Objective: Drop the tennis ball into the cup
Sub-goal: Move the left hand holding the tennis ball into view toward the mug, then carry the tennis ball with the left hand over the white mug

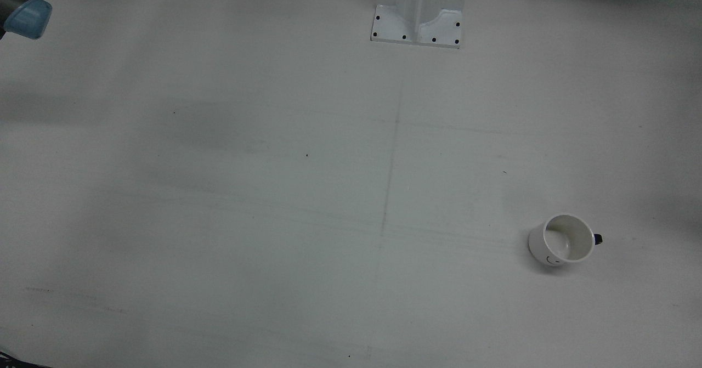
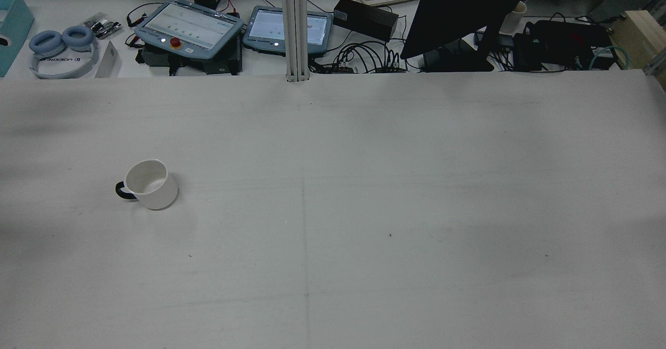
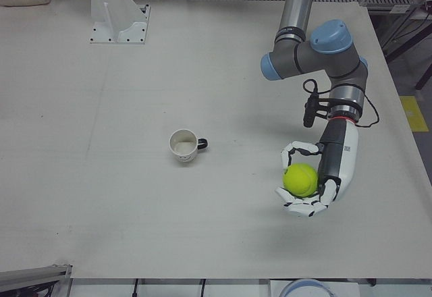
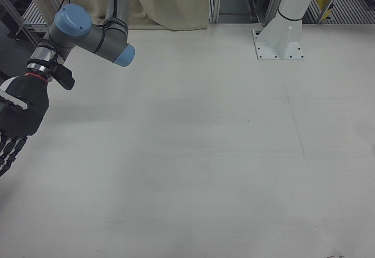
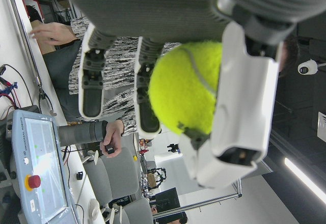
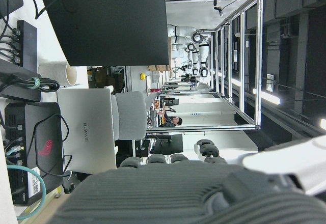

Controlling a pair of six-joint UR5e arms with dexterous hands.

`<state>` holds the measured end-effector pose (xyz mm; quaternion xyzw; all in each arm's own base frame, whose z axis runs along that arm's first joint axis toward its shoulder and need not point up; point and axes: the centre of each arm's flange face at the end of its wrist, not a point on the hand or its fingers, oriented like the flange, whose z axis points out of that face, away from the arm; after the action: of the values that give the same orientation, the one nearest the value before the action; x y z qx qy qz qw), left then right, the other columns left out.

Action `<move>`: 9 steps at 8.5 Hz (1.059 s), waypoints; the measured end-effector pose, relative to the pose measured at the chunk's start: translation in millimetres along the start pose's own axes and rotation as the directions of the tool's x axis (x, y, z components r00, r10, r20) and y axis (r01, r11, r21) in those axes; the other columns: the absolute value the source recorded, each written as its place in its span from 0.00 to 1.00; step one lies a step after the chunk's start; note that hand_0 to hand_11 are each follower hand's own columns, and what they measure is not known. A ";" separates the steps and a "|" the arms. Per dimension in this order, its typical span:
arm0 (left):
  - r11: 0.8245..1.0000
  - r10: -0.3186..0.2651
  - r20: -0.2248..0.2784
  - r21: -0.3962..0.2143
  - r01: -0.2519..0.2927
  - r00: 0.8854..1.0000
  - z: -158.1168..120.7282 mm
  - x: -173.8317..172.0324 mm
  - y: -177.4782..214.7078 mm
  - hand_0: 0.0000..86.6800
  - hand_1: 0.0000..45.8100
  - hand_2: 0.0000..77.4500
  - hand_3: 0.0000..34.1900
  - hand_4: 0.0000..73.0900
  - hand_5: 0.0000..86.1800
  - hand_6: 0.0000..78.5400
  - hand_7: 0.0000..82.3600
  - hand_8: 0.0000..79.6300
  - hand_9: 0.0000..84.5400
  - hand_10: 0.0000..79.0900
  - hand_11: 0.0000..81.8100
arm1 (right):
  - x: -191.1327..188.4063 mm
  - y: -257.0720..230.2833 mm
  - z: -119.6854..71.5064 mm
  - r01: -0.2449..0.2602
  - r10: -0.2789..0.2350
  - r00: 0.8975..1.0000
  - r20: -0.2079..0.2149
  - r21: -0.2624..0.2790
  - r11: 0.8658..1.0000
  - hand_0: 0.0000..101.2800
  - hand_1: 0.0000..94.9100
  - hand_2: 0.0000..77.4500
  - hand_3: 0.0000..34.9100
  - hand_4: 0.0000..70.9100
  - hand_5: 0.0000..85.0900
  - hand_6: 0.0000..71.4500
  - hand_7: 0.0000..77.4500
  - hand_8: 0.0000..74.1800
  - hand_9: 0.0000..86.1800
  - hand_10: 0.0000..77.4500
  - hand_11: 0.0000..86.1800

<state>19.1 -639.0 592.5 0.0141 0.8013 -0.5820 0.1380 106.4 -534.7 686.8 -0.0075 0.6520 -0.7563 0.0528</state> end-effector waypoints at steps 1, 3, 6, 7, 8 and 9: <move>1.000 0.000 0.000 0.000 0.000 1.000 0.0 0.0 0.0 0.93 0.21 0.77 0.89 0.19 0.39 0.71 0.44 0.62 0.53 0.30 0.47 | 0.0 0.0 0.0 0.000 0.000 1.000 0.000 0.000 1.000 0.00 0.01 0.01 0.00 0.00 0.00 0.00 0.01 0.00 0.00 0.00 0.01; 0.999 -0.004 -0.004 -0.051 0.004 1.000 7.6 0.4 25.1 0.93 0.21 0.77 0.89 0.19 0.38 0.73 0.44 0.62 0.53 0.30 0.47 | 0.0 0.0 0.0 0.000 0.000 1.000 0.000 0.000 1.000 0.00 0.01 0.01 0.00 0.00 0.00 0.00 0.01 0.00 0.00 0.00 0.01; 0.983 -0.031 0.098 -0.178 0.048 0.995 26.4 -68.4 99.9 0.93 0.21 0.77 0.89 0.23 0.40 0.75 0.44 0.62 0.53 0.30 0.47 | 0.0 0.0 0.0 0.000 0.000 1.000 0.000 0.000 1.000 0.00 0.01 0.01 0.00 0.00 0.00 0.00 0.01 0.00 0.00 0.00 0.01; 0.977 -0.026 0.143 -0.207 0.055 0.989 27.6 -97.8 117.5 0.93 0.21 0.76 0.88 0.20 0.40 0.75 0.44 0.62 0.52 0.30 0.47 | 0.0 0.3 0.0 0.000 0.000 1.000 0.000 -0.001 1.000 0.00 0.01 0.01 0.00 0.00 0.00 0.00 0.01 0.00 0.00 0.00 0.01; 0.972 -0.017 0.180 -0.228 0.059 0.983 26.5 -123.1 130.3 0.93 0.21 0.76 0.88 0.16 0.39 0.75 0.44 0.62 0.52 0.29 0.45 | 0.0 0.5 0.0 0.000 0.000 1.000 0.000 -0.001 1.000 0.00 0.01 0.01 0.00 0.00 0.00 0.00 0.01 0.00 0.00 0.00 0.01; 0.969 -0.012 0.217 -0.238 0.064 0.976 21.2 -146.9 136.8 0.93 0.21 0.76 0.88 0.16 0.39 0.75 0.44 0.62 0.52 0.29 0.45 | 0.0 0.6 0.0 0.000 0.000 1.000 0.000 -0.001 1.000 0.00 0.01 0.01 0.00 0.00 0.00 0.00 0.01 0.00 0.00 0.00 0.01</move>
<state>189.8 -594.5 494.3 -0.0810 0.8473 -0.4799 0.2127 106.4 -534.8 686.2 -0.0075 0.6525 -0.7559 0.0529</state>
